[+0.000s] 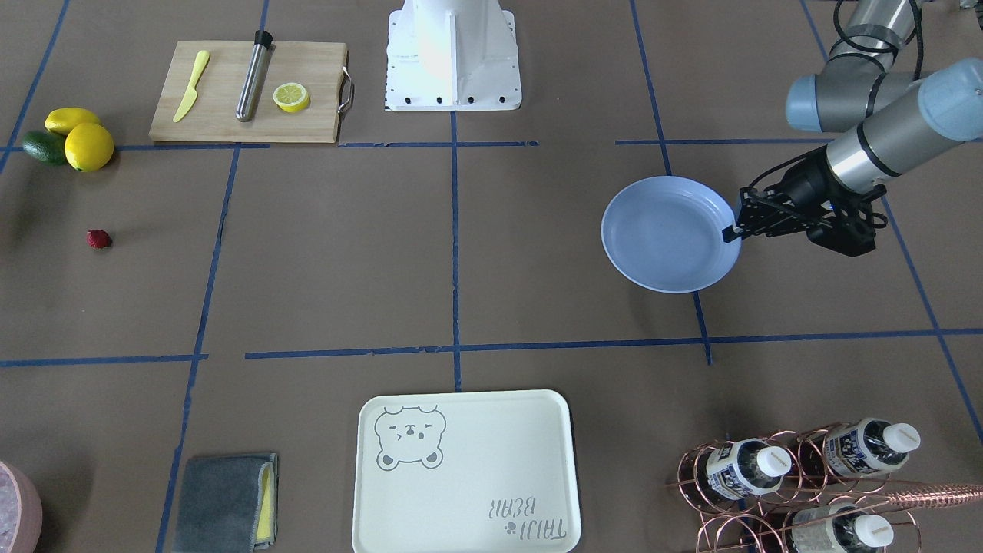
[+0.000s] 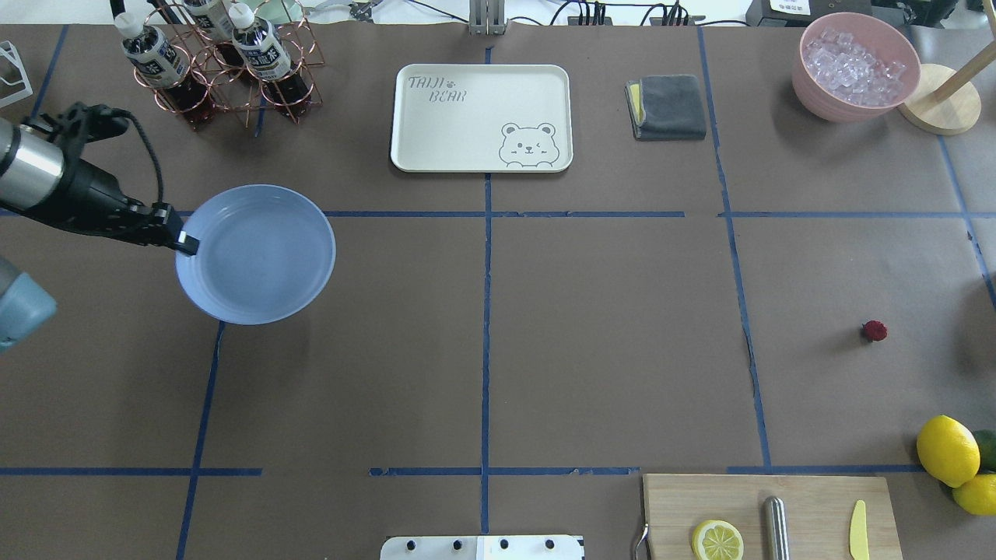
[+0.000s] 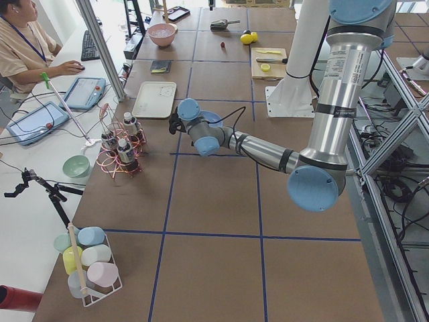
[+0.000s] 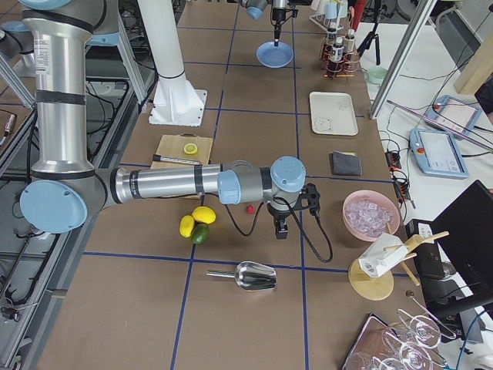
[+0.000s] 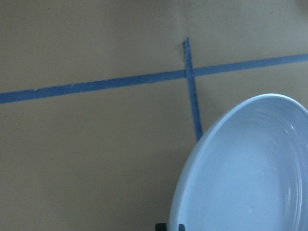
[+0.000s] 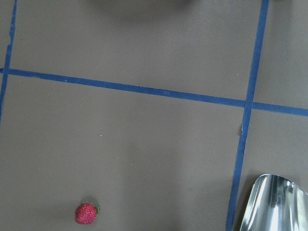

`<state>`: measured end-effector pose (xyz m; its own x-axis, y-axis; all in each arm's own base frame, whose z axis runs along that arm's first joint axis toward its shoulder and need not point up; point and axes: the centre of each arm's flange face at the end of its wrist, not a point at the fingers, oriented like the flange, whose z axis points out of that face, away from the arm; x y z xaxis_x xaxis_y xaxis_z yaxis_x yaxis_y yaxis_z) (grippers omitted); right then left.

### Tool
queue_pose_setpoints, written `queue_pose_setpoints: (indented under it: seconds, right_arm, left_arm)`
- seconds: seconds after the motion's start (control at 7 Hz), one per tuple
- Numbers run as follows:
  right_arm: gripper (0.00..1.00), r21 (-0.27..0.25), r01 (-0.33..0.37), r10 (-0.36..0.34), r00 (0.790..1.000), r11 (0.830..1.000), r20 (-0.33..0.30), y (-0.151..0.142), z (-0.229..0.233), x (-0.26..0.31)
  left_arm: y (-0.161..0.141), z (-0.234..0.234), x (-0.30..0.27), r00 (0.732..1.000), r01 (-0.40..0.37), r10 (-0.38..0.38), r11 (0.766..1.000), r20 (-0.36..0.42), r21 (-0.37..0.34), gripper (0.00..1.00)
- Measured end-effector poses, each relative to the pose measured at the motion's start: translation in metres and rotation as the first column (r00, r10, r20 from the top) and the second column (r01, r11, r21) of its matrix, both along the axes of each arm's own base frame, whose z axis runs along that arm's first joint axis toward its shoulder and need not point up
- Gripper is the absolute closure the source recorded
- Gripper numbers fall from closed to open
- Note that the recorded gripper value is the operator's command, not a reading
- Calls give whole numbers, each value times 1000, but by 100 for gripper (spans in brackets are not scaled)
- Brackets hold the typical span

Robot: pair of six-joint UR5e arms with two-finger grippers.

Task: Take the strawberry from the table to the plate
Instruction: 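Slide the light blue plate with the left gripper toward the table center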

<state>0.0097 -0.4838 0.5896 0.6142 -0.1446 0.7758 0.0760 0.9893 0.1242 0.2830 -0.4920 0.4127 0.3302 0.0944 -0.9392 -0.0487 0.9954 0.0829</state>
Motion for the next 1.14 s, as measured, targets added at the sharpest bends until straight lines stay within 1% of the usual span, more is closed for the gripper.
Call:
queue_pose_setpoints:
  seconds: [0.14, 0.29, 0.43, 0.57, 0.71, 1.14]
  right_arm:
    - [0, 8, 1, -1, 1000, 1000, 1, 0, 0, 0]
    - [0, 19, 1, -1, 1000, 1000, 2, -1, 0, 0]
    - [0, 27, 1, -1, 1000, 1000, 3, 0, 2, 0]
    - [0, 31, 1, -1, 1000, 1000, 3, 0, 3, 0]
    - [0, 32, 1, -1, 1000, 999, 4, 0, 3, 0]
    - [0, 33, 2, -2, 1000, 999, 4, 2, 4, 0]
  left_arm:
    - [7, -37, 49, 999, -22, 21, 999, -40, -28, 100]
    - [21, -72, 109, 998, -32, 30, 999, -58, -44, 100]
    - [39, -99, 168, 998, -32, 28, 998, -63, -54, 100]
    - [53, -115, 211, 998, -17, 13, 998, -60, -61, 100]
    - [61, -121, 233, 999, 2, -5, 998, -53, -58, 100]
    - [65, -118, 249, 999, 26, -28, 998, -42, -48, 100]
